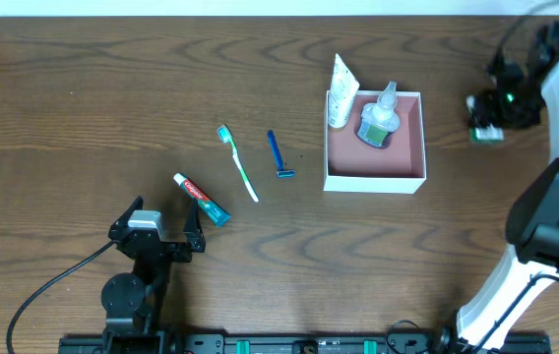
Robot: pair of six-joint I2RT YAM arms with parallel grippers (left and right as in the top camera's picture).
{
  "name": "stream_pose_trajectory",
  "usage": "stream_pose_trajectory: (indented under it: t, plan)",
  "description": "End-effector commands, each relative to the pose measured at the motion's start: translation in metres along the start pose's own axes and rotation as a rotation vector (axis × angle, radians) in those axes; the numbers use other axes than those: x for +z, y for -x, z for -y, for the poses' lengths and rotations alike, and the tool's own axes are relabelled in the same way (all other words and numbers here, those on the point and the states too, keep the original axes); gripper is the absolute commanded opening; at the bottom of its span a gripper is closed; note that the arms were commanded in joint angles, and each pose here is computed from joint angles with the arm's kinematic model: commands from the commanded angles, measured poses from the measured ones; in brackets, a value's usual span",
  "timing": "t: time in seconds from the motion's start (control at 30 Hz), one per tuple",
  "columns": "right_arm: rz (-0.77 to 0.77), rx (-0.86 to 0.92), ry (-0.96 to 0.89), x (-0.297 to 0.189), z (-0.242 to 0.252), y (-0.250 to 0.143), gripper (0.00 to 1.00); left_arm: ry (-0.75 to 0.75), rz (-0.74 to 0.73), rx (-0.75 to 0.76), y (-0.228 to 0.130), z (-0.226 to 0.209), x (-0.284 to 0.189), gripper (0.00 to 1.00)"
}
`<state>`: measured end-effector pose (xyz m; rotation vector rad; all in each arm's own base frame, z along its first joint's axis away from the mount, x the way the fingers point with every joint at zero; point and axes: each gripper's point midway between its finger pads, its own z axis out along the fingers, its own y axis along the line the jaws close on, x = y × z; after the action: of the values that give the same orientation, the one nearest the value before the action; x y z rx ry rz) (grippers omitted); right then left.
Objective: Pack container
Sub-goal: 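Lower right gripper and grasp the soap bar, lift it, then carry the soap bar with right gripper into the box, release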
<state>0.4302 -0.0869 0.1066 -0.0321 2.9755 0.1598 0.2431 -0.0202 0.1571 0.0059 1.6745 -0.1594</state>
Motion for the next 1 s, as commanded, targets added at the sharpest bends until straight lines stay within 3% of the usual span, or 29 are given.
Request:
stream_pose_trajectory:
  t: [0.0,0.43,0.97]
  plan:
    - [0.102,-0.006,0.046,-0.035,-0.045,0.026,0.51,0.013,-0.039,-0.008,-0.017,-0.004,0.002,0.98]
    - [0.153,-0.089,0.087,-0.031,-0.130,0.047,0.51,0.013,-0.039,-0.008,-0.017,-0.004,0.002,0.98]
    - [0.065,-0.096,0.103,-0.019,-0.155,0.026,0.54,0.013,-0.039,-0.008,-0.017,-0.004,0.002,0.98]
